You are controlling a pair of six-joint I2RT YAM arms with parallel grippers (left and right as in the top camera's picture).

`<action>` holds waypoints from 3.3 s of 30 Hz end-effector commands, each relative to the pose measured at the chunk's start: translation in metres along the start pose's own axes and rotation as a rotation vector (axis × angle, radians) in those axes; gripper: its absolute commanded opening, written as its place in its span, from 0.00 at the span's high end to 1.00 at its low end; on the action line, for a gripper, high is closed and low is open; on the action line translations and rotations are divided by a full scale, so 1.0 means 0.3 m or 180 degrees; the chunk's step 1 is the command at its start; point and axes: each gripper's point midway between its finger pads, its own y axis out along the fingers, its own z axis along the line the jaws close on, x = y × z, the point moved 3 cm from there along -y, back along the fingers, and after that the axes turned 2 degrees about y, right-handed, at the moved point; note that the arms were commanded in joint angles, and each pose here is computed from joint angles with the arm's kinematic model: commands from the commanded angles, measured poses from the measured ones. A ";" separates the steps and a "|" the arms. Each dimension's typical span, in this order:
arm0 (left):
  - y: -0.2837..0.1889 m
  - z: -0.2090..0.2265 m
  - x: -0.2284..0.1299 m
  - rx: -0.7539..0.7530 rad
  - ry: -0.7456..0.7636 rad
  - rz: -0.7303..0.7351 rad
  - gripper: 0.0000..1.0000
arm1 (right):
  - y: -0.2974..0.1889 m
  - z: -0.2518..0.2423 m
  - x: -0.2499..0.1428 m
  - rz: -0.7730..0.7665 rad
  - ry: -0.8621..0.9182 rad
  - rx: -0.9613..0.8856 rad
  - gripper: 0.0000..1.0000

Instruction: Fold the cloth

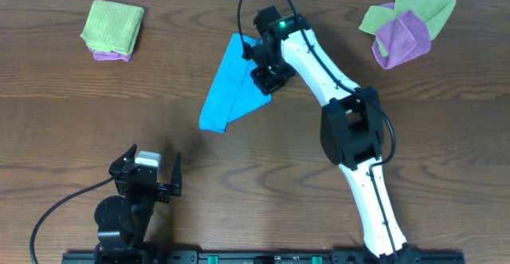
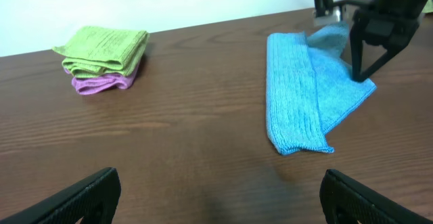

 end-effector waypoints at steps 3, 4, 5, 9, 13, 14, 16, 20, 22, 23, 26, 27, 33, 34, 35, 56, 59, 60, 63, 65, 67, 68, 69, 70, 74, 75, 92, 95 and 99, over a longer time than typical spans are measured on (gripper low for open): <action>0.009 0.003 -0.034 0.0032 -0.0041 0.0076 0.05 | 0.051 -0.002 -0.009 0.0095 -0.0025 -0.0050 0.99; 0.009 0.003 -0.033 0.0032 -0.0041 0.0074 0.05 | 0.052 -0.005 -0.011 0.0112 -0.0026 -0.0096 0.99; 0.009 0.003 -0.034 0.0032 -0.0041 0.0076 0.05 | 0.053 -0.010 -0.017 0.0140 0.0007 -0.0147 0.98; 0.009 0.003 -0.033 0.0034 -0.0041 0.0075 0.05 | 0.057 -0.012 -0.084 0.0433 0.0125 -0.0191 0.99; 0.009 0.003 -0.034 0.0032 -0.0041 0.0076 0.05 | 0.041 0.003 -0.167 0.0807 0.0207 -0.0143 0.99; 0.009 0.003 -0.034 0.0033 -0.0041 0.0076 0.05 | 0.035 0.008 -0.189 0.0907 0.0261 -0.0133 0.99; 0.009 0.003 -0.034 0.0032 -0.0041 0.0076 0.04 | 0.025 0.015 -0.220 0.1048 0.0331 -0.0119 0.99; 0.009 0.003 -0.034 0.0033 -0.0041 0.0076 0.05 | 0.003 0.030 -0.279 0.1331 0.0381 -0.0084 0.99; 0.009 0.003 -0.034 0.0032 -0.0041 0.0076 0.05 | -0.006 0.035 -0.297 0.1421 0.0397 -0.0072 0.99; 0.009 0.003 -0.034 0.0033 -0.0041 0.0076 0.05 | -0.012 0.037 -0.303 0.1448 0.0404 -0.0069 0.98; 0.009 0.003 -0.034 0.0032 -0.0041 0.0076 0.05 | -0.041 0.041 -0.284 0.1318 0.0465 -0.0103 0.98; 0.009 0.003 -0.034 0.0032 -0.0041 0.0076 0.05 | -0.057 0.043 -0.269 0.1224 0.0466 -0.0118 0.98; 0.009 0.003 -0.034 0.0032 -0.0041 0.0076 0.05 | -0.257 0.044 -0.108 0.0123 0.0269 -0.0365 0.99; 0.009 0.003 -0.034 0.0033 -0.0041 0.0076 0.05 | -0.297 0.026 -0.074 -0.0108 0.0245 -0.0491 0.99; 0.009 0.003 -0.034 0.0032 -0.0041 0.0076 0.05 | -0.337 0.003 -0.038 -0.0338 0.0252 -0.0614 0.98; 0.009 0.003 -0.033 0.0032 -0.0041 0.0074 0.05 | -0.192 -0.049 0.118 -0.0842 0.0518 0.0611 0.58; 0.009 0.003 -0.034 0.0032 -0.0041 0.0076 0.05 | -0.165 -0.084 0.129 -0.0862 0.0632 0.0613 0.56; 0.009 0.003 -0.034 0.0033 -0.0041 0.0076 0.05 | -0.163 -0.096 0.134 -0.0890 0.0649 0.0603 0.54; 0.009 0.003 -0.034 0.0032 -0.0041 0.0076 0.05 | -0.172 -0.132 0.151 -0.0997 0.0680 0.0533 0.55; 0.009 0.003 -0.034 0.0032 -0.0041 0.0076 0.05 | -0.178 -0.165 0.157 -0.1053 0.0770 0.0453 0.53; 0.009 0.003 -0.034 0.0032 -0.0041 0.0076 0.05 | -0.181 -0.191 0.159 -0.1088 0.0827 0.0427 0.53; 0.009 0.003 -0.034 0.0032 -0.0041 0.0076 0.05 | -0.184 -0.206 0.161 -0.1117 0.0872 0.0426 0.53; 0.009 0.003 -0.034 0.0032 -0.0041 0.0076 0.05 | -0.188 -0.219 0.164 -0.1146 0.0916 0.0424 0.52; 0.009 0.003 -0.034 0.0032 -0.0041 0.0076 0.05 | -0.192 -0.229 0.168 -0.1177 0.0952 0.0424 0.52; 0.009 0.003 -0.034 0.0033 -0.0041 0.0076 0.05 | -0.201 -0.261 0.177 -0.1259 0.1056 0.0422 0.53; 0.009 0.003 -0.034 0.0032 -0.0041 0.0076 0.05 | -0.198 -0.267 0.178 -0.1260 0.1098 0.0428 0.53; 0.009 0.003 -0.034 0.0032 -0.0041 0.0076 0.05 | -0.084 -0.243 0.167 -0.1039 0.1187 0.0688 0.61; 0.009 0.003 -0.034 0.0032 -0.0041 0.0076 0.05 | -0.082 -0.234 0.171 -0.1040 0.1169 0.0690 0.73; 0.009 0.003 -0.034 0.0032 -0.0041 0.0076 0.05 | -0.086 -0.233 0.186 -0.1101 0.1198 0.0701 0.99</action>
